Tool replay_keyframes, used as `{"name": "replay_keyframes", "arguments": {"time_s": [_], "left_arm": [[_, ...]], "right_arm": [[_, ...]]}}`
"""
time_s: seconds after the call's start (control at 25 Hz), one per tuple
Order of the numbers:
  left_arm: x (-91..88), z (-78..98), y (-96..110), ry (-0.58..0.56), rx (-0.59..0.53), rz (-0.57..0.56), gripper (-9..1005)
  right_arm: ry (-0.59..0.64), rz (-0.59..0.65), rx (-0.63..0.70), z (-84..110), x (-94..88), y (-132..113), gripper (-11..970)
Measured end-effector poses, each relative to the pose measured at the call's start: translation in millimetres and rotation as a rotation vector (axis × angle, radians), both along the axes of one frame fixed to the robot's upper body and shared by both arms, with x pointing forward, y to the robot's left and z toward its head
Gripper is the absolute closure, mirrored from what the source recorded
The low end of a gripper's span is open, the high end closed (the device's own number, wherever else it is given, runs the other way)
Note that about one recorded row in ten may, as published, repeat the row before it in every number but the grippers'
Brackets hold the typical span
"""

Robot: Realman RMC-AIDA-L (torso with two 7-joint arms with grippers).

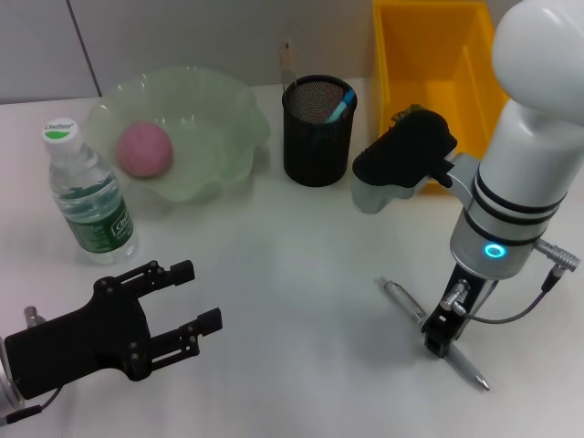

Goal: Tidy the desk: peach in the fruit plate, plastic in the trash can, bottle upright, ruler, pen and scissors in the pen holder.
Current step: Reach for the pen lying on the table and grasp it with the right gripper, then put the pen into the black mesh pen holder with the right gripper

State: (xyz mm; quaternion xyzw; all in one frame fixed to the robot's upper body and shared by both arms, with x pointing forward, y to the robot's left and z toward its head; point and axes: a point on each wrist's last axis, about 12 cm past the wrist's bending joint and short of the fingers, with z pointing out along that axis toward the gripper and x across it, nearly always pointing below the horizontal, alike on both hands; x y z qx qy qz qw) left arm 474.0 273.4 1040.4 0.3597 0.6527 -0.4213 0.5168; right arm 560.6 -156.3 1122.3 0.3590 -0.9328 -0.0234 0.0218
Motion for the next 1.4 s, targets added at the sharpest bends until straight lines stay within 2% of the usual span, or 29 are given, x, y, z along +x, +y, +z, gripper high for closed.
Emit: {"name": "replay_keyframes", "arguments": {"time_s": [0.88, 1.12, 1.28, 1.4], "left_arm": [[0.7, -1.1, -0.6, 0.003, 0.004, 0.01, 237], [1.0, -0.9, 0.2, 0.002, 0.004, 0.014, 237], [1.3, -0.9, 0.7, 0.002, 0.005, 0.016, 236], [1.5, -0.7, 1.1, 0.001, 0.006, 0.016, 236]], "right_arm": [[-0.018, 0.009, -0.002, 0.0, 0.0, -0.3, 776], [-0.032, 0.013, 0.001, 2.8, 3.0, -0.2, 840], [-0.062, 0.012, 0.04, 12.0, 8.6, -0.9, 840], [-0.108, 0.012, 0.101, 26.6, 15.9, -3.6, 841]]}}
